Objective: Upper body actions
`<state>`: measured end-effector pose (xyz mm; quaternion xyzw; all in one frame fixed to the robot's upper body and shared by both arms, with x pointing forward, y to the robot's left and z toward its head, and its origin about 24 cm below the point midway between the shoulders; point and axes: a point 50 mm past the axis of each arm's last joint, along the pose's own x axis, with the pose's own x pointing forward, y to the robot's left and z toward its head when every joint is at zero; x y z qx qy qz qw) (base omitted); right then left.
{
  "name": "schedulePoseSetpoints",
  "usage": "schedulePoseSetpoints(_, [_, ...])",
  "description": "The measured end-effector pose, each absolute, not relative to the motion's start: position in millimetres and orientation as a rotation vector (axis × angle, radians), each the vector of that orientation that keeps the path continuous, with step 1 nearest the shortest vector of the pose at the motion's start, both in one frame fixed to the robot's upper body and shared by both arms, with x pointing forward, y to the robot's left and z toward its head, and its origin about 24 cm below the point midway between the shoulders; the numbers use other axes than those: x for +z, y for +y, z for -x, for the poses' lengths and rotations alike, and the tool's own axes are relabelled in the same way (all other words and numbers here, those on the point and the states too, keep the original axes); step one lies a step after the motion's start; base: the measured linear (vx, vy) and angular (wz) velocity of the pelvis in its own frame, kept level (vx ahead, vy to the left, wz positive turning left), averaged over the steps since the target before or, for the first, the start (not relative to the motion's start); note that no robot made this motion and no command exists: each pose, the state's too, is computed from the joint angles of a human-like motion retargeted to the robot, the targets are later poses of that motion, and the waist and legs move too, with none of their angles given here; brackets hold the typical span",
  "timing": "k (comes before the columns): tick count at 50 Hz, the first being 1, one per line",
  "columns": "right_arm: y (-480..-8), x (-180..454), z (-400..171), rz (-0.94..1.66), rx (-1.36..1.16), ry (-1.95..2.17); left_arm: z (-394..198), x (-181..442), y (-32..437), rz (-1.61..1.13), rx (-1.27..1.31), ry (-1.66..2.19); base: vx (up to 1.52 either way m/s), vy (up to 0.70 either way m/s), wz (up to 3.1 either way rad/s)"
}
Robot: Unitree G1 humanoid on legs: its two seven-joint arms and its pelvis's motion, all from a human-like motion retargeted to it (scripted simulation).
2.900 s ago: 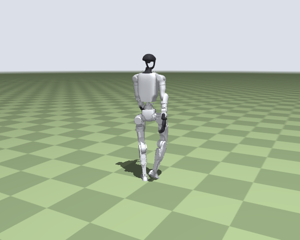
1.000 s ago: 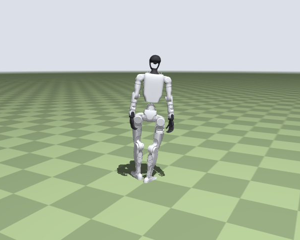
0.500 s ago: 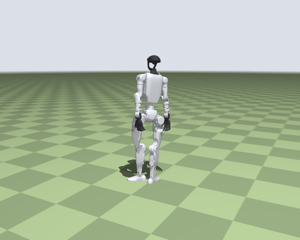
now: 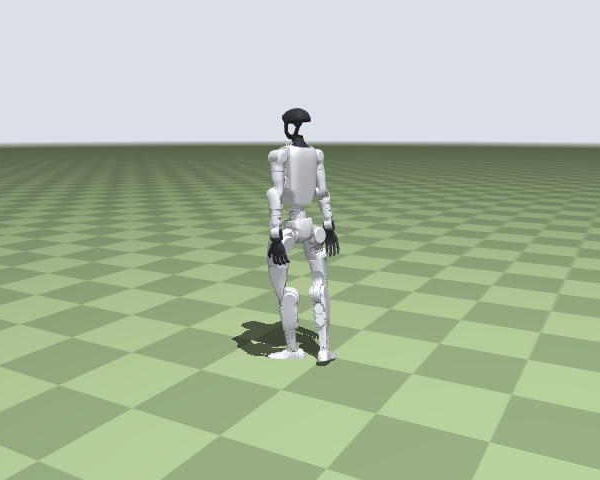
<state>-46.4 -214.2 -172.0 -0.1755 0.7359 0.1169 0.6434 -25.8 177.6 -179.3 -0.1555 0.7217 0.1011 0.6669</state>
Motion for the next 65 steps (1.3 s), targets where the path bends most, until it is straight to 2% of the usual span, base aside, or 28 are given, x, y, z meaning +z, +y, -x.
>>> schedulePoseSetpoints(17, [-198.9, -177.3, 21.8, 0.44, 0.355, 1.585, -4.1, -178.4, 195.6, 0.29, 0.21, 1.562, 0.08, -0.04, 1.28])
schedulePoseSetpoints(38, [-184.3, -180.0, 1.9, 0.415, 0.395, 1.532, 34.4, -176.7, 185.5, 0.306, 0.185, 1.701, 0.07, -0.06, 0.49])
schedulePoseSetpoints(65, [-192.5, -177.8, 23.9, 0.426, 0.395, 1.616, 23.6, -177.9, 183.8, 0.295, 0.154, 1.669, 0.0, -0.01, -0.02])
